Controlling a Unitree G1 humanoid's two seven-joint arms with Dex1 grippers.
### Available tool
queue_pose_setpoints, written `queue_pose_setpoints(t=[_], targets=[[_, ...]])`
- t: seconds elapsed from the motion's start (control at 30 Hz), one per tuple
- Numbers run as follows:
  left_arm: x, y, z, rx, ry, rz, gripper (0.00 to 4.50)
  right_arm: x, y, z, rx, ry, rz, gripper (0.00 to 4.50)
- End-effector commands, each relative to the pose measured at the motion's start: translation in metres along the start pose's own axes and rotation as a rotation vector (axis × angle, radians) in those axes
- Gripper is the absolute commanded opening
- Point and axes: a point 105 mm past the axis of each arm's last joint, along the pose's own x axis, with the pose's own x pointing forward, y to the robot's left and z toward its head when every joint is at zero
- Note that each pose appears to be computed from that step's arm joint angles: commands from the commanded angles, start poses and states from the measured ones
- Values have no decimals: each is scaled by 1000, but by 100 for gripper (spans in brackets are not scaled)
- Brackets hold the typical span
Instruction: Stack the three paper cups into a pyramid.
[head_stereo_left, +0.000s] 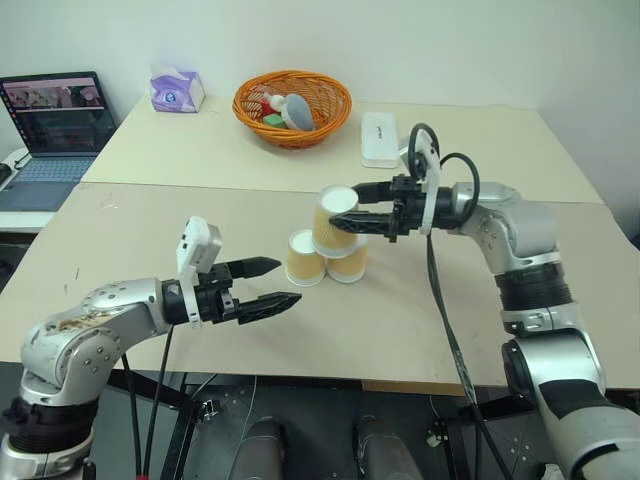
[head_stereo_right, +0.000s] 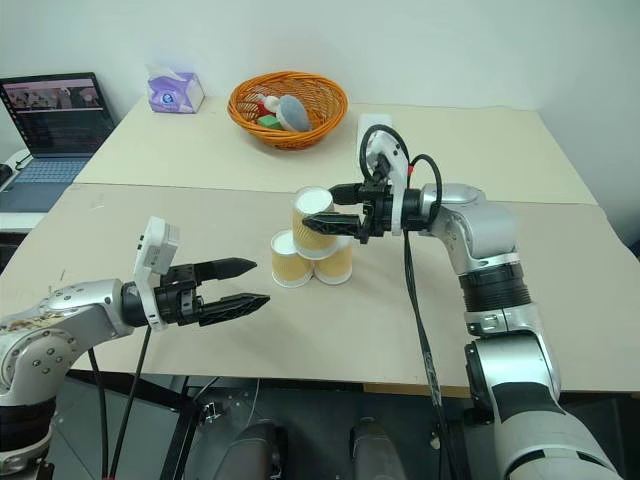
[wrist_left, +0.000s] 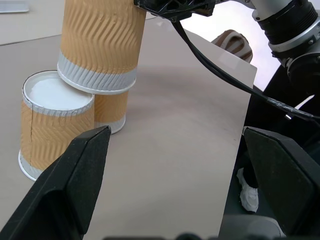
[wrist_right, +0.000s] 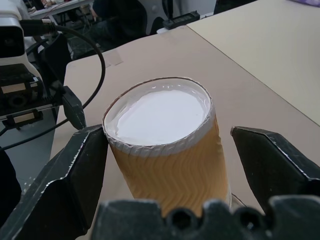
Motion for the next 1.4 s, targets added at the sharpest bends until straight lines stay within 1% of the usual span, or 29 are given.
queue_pose_setpoints(t=[0.03, 0.23, 0.37, 0.47, 0.53, 0.63, 0.87, 0.97, 1.07, 1.13, 1.23, 1.27, 1.33, 1.37, 1.4], targets=[[5, -4, 9, 33, -29, -39, 450, -15, 1, 20, -37, -77, -6, 447], [11, 0, 12, 13, -48, -73, 450, -46, 9, 45, -29, -175, 8, 447], [16, 3, 14, 8, -57, -96, 450, -77, 21, 61, -33, -250, 32, 447], [19, 3, 15, 6, -58, -120, 450, -98, 21, 66, -36, -284, -18, 447], [21, 3, 15, 6, -52, -132, 450, -109, 18, 64, -27, -294, -76, 447], [23, 4, 16, 8, -46, -147, 450, -117, 17, 53, -13, -298, -143, 447], [25, 5, 19, 20, -34, -162, 450, -123, 19, 38, 22, -307, -209, 447], [20, 4, 19, 34, -26, -146, 450, -128, 19, 26, 22, -281, -241, 447], [4, 11, 27, 12, -91, -51, 450, -139, 9, 4, -11, -233, -385, 447], [-5, 17, 29, 11, -121, 31, 450, -148, 8, -1, 14, -266, -441, 447], [-29, 26, 29, -23, -202, 151, 450, -175, 3, -19, 10, -273, -603, 447], [-35, 27, 28, -20, -225, 187, 450, -185, 1, -24, 42, -295, -657, 447], [-45, 33, 26, -52, -268, 254, 450, -204, -9, -37, 52, -305, -800, 447], [-52, 46, 20, -87, -304, 343, 450, -215, -18, -50, 46, -300, -920, 447], [-57, 54, 16, -113, -326, 405, 450, -222, -22, -59, 36, -291, -997, 447]])
